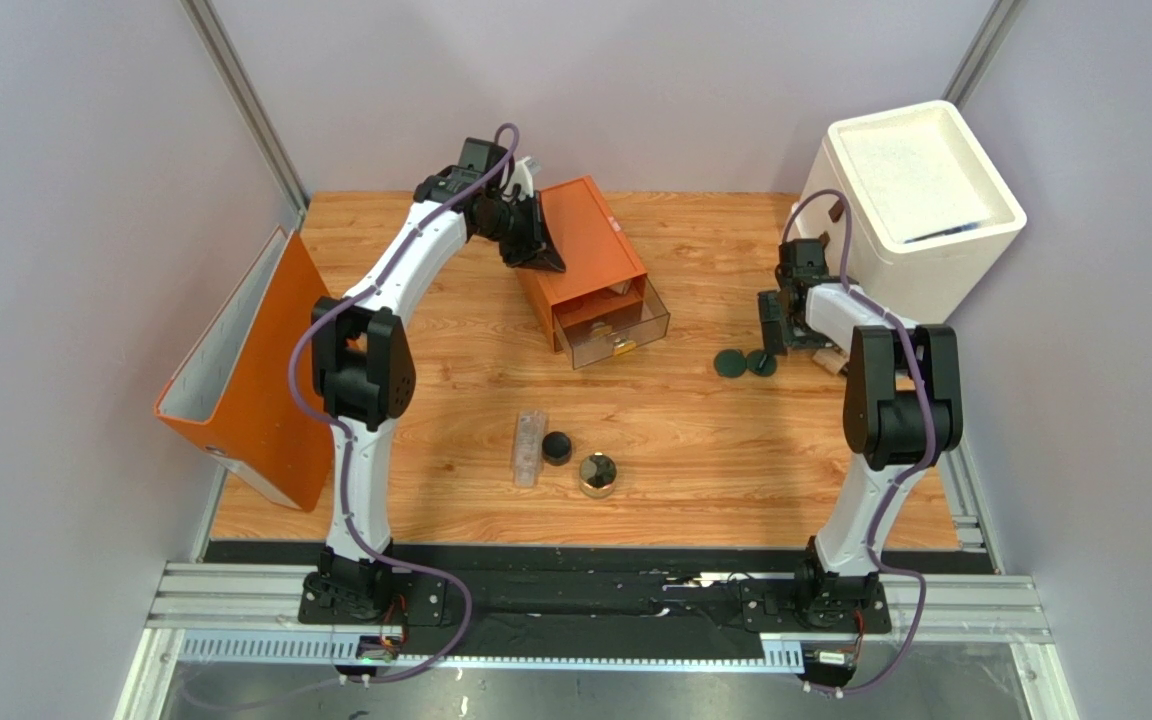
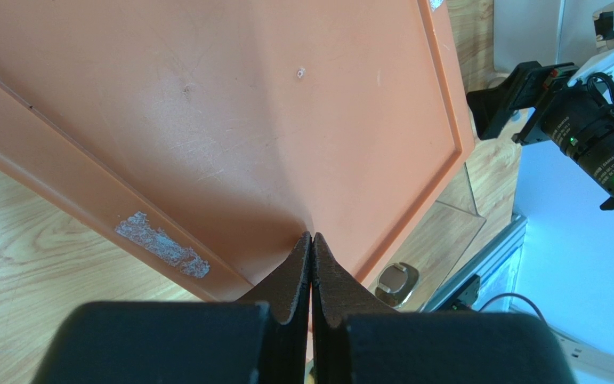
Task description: Organize the makeup
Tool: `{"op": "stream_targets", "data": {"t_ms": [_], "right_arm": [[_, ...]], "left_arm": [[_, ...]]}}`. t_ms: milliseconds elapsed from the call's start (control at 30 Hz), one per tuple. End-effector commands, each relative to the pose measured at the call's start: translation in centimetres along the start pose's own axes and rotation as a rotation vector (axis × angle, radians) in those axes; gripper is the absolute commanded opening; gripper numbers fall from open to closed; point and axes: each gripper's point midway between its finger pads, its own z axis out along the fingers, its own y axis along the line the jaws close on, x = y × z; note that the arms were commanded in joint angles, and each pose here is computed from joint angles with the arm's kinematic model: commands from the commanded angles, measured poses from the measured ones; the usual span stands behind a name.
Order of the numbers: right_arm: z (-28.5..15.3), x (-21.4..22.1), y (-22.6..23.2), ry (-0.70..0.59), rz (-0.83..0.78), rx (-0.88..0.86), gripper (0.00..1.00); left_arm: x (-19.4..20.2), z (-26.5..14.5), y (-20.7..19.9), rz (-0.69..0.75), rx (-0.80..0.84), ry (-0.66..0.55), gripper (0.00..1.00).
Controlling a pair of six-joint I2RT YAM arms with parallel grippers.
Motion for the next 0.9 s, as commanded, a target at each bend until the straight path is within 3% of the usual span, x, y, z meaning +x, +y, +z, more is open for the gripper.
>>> {"op": "stream_targets", "data": {"t_ms": [0, 100, 300, 400, 567, 867], "right_arm": [[0.4, 5.1, 1.1, 0.175, -0.032, -0.044, 0.97], [0.6, 6.3, 1.6, 0.247, -0.051, -0.069, 0.96], [-0.7, 6.7, 3.3, 0.327, -0.076, -0.196, 0.83], [-1.6, 7.0, 3.7, 0.337, -0.074, -0.224, 0.83], [-3.2, 6.6, 3.6, 0.286, -0.059, -0.241, 0.84], [-7.1, 1.0, 3.1, 0.039, 0.01, -0.229, 0.87]], "left_arm": [[4.4, 2.7, 5.5, -0.055, -0.166, 0.155, 0.0], [4.3, 2.7, 5.3, -0.06, -0.161, 0.154, 0.0], [4.4, 2.5, 5.3, -0.058, -0.162, 0.153, 0.0], [4.4, 2.4, 5.2, -0.055, -0.164, 0.15, 0.0], [4.3, 2.4, 5.2, -0.059, -0.161, 0.149, 0.0], [4.4, 2.5, 5.1, -0.055, -0.153, 0.152, 0.0]]}}
